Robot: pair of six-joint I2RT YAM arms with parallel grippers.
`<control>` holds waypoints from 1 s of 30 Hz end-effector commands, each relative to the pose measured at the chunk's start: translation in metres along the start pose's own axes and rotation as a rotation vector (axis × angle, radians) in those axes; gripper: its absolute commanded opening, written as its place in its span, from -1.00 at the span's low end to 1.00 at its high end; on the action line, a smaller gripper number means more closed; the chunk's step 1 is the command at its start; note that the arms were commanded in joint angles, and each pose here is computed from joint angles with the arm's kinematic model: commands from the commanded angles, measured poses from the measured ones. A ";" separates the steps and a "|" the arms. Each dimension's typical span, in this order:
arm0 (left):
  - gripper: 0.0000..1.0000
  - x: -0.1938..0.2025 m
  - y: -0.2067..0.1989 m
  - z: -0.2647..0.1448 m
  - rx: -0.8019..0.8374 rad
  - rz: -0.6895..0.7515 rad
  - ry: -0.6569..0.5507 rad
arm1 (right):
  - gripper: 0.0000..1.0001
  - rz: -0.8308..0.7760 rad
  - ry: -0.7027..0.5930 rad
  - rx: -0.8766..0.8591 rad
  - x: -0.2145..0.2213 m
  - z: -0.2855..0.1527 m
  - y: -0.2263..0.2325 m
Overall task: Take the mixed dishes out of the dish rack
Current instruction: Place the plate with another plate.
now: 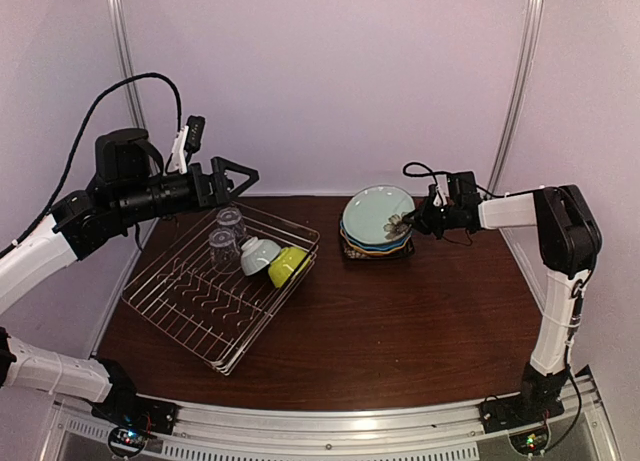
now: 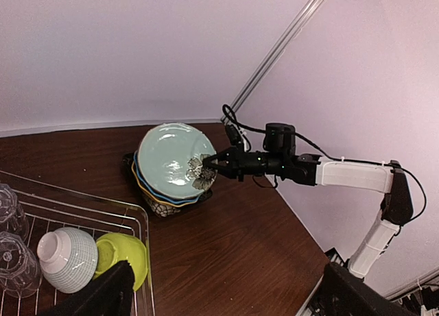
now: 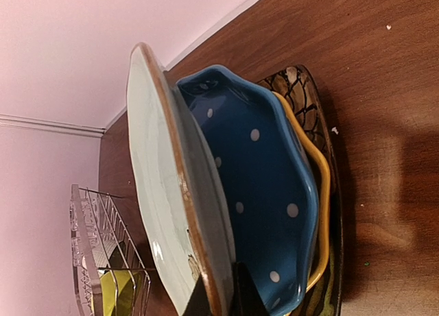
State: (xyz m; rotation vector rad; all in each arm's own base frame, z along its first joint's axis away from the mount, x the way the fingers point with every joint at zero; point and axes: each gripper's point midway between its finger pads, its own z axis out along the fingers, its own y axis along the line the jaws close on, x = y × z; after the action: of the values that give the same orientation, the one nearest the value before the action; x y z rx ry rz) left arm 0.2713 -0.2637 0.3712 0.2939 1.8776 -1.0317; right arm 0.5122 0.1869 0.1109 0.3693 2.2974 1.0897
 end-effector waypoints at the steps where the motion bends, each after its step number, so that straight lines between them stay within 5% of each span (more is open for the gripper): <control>1: 0.95 -0.003 0.002 -0.003 -0.012 0.018 -0.010 | -0.81 -0.087 -0.071 -0.091 -0.030 -0.009 0.035; 17: 0.95 -0.003 0.005 -0.009 -0.033 0.026 -0.015 | -0.37 -0.152 -0.078 -0.001 -0.035 -0.017 0.028; 30: 0.95 -0.004 0.008 -0.011 -0.057 0.037 -0.019 | -0.25 -0.185 -0.088 0.112 -0.043 -0.032 0.012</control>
State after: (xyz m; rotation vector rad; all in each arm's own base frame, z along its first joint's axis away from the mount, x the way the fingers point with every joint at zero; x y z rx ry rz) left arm 0.2695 -0.2549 0.3661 0.2860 1.9015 -0.9799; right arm 0.5168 0.1680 0.1111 0.2796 2.3572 0.9111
